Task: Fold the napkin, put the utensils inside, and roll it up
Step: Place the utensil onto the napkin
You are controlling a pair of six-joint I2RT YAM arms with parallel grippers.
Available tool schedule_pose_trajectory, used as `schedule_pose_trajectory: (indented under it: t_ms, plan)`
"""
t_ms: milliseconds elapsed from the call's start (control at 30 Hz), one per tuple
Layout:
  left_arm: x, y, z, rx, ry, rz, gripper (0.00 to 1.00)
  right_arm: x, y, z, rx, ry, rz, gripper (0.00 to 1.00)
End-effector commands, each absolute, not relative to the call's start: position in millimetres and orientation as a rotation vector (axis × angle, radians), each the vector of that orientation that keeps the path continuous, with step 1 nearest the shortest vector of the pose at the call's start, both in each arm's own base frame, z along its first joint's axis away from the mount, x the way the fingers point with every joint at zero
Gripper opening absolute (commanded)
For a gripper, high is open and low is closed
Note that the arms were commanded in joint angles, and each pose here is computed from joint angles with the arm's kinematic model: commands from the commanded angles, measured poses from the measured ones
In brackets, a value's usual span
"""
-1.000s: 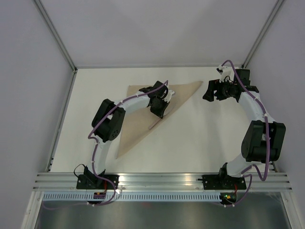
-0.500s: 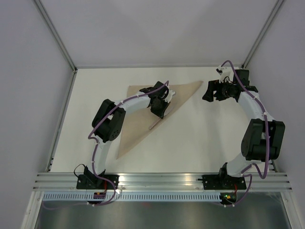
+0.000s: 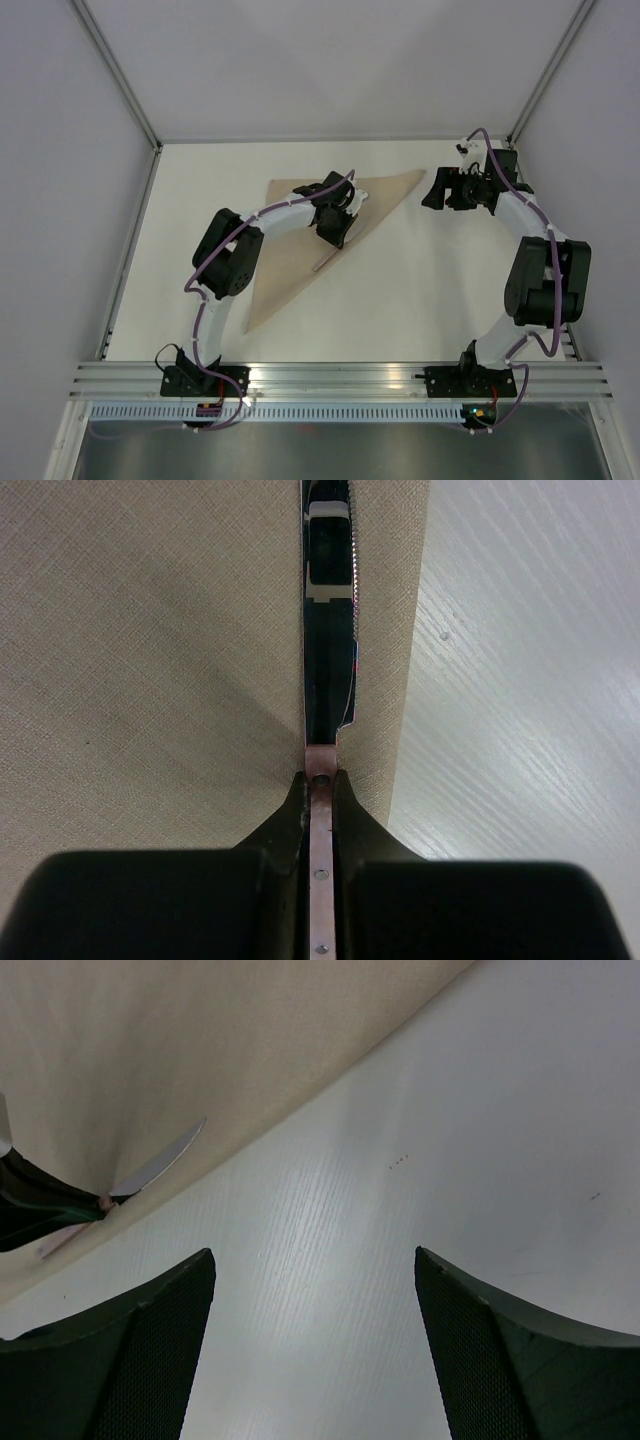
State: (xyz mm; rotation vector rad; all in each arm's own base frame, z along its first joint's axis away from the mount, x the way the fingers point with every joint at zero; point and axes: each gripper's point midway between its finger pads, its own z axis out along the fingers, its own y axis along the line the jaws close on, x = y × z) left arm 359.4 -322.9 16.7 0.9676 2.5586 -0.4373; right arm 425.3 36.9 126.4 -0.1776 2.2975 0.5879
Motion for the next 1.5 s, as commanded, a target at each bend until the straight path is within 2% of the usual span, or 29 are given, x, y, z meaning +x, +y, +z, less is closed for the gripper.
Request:
schedule_pose_trajectory:
  t_ms: [0, 833, 1233, 1467]
  plan:
    - [334, -315, -14, 1.042, 2.634, -0.388, 0.02, 444, 34, 127, -0.054, 2.256, 0.602, 0.86]
    - [326, -323, -25, 1.119, 2.607, -0.433, 0.02, 542, 22, 87, 0.467, 2.114, 0.703, 0.80]
    - [323, -329, -28, 1.140, 2.602, -0.456, 0.02, 563, 43, 57, 0.574, 2.098, 0.718, 0.76]
    - [320, -326, -33, 1.141, 2.618, -0.444, 0.02, 566, 43, 37, 0.677, 2.103, 0.727, 0.70]
